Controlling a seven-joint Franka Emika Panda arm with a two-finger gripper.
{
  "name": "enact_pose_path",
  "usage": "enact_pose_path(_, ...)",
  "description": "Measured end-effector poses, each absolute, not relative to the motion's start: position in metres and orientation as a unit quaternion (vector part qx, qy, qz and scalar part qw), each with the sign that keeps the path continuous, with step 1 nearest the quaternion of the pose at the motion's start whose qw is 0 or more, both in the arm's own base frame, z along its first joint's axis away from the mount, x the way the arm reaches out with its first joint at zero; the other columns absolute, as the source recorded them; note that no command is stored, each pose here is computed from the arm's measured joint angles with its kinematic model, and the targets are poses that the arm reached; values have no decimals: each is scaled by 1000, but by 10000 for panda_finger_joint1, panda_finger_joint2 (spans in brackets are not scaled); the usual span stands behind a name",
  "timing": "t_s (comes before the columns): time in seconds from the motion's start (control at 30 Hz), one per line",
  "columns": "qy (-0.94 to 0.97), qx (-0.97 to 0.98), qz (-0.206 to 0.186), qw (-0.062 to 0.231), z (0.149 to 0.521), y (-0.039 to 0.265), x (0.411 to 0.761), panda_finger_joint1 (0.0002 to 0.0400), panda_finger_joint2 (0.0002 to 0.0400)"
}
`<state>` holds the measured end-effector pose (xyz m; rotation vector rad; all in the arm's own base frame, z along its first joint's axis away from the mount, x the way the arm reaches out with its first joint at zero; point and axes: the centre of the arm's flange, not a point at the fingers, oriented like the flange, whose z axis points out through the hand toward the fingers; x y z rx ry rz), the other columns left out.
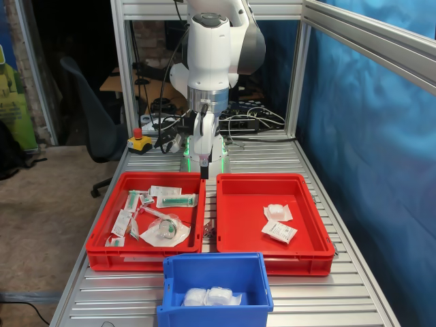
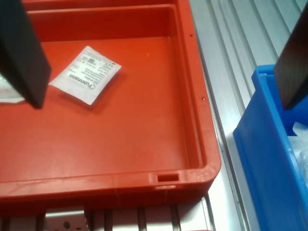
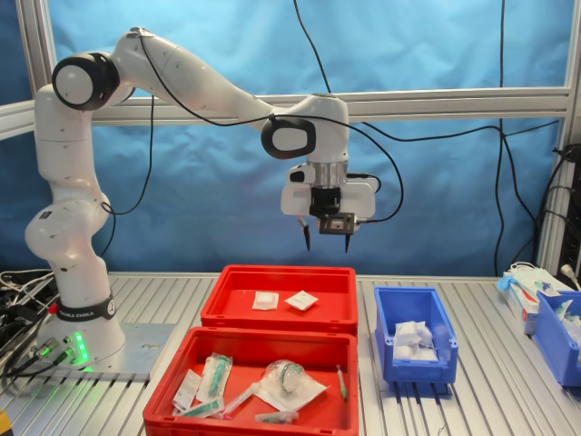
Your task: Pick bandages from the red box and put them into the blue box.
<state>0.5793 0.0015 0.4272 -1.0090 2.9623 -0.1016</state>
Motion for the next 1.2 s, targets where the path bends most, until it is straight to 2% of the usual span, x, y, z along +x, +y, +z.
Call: enact_pose_path(1.2, 945, -326, -31, 3, 424, 6, 578, 400, 400)
